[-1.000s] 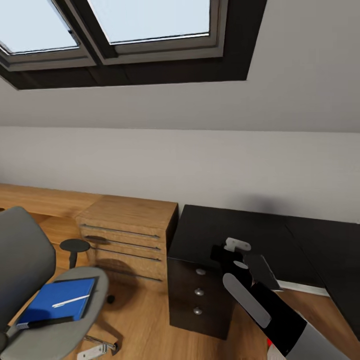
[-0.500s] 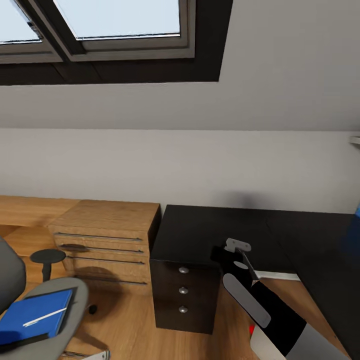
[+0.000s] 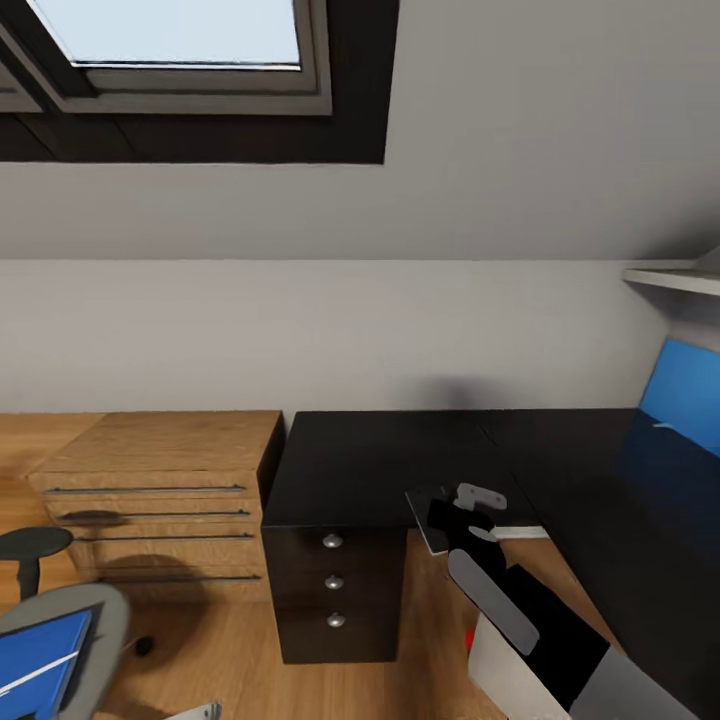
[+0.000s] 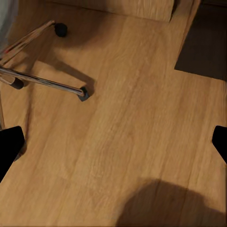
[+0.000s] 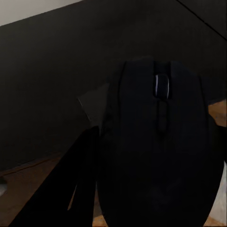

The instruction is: In the bedroom, organize the workspace by keeping the computer under the desk, ensuring the monitor is on the desk, placing the keyboard on the desk next to the monitor, placing the mouse on the desk next to the keyboard, moving the folder from the swivel chair onto the desk next to the mouse, stacking the notebook on top of the folder with the pen on top of the notebook, and positioning the swivel chair next to the desk.

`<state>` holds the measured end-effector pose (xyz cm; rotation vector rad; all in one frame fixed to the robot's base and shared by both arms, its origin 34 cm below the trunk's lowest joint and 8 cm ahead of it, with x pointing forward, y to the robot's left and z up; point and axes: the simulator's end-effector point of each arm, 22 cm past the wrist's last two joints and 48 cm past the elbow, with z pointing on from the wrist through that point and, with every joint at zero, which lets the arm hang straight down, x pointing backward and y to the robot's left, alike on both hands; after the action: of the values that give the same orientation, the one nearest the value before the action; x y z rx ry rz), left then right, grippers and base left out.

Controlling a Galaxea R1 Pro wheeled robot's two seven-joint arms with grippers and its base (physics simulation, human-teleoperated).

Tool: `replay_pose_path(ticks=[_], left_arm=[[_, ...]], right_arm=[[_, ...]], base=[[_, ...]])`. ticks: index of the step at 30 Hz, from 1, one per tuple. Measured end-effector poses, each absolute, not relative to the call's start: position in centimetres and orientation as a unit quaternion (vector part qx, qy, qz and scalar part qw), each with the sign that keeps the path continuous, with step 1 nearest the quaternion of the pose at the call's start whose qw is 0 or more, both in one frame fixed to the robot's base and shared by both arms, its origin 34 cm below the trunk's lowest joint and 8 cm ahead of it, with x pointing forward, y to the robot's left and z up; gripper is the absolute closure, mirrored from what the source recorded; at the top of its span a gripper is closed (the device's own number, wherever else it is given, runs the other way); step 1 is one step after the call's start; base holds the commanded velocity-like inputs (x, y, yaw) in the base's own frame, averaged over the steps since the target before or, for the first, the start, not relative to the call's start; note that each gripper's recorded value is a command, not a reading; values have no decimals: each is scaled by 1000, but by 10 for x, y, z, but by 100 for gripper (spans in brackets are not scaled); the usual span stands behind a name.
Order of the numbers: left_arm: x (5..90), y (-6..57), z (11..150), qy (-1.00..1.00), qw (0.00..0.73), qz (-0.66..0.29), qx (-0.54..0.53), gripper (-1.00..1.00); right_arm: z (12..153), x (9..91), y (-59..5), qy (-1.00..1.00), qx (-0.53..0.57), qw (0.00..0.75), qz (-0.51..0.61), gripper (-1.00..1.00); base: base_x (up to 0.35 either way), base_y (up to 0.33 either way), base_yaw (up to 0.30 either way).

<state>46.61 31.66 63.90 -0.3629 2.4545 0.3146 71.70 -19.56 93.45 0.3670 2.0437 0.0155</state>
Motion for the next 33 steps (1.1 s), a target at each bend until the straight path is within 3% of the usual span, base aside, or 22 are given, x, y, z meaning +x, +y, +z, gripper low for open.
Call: replay_pose_path(ticks=[5, 7, 17, 26, 33], left_arm=[[466, 317, 639, 931, 315, 119, -138, -100], [466, 317, 639, 931, 315, 119, -138, -100], [466, 317, 639, 931, 315, 120, -138, -100], [466, 317, 639, 931, 315, 120, -138, -100], [466, 319, 640, 931, 316, 122, -139, -100]], right_arm=[[935, 726, -227, 817, 221, 533, 2, 100], [932, 731, -276, 790, 293, 538, -15, 100], [890, 713, -376, 761, 419, 491, -70, 100], [841, 683, -420, 754, 459, 451, -132, 100], [849, 683, -442, 739, 450, 470, -176, 100]], base=[[0, 0, -273], [0, 0, -292], [0, 0, -295], [0, 0, -286], [0, 0, -273]])
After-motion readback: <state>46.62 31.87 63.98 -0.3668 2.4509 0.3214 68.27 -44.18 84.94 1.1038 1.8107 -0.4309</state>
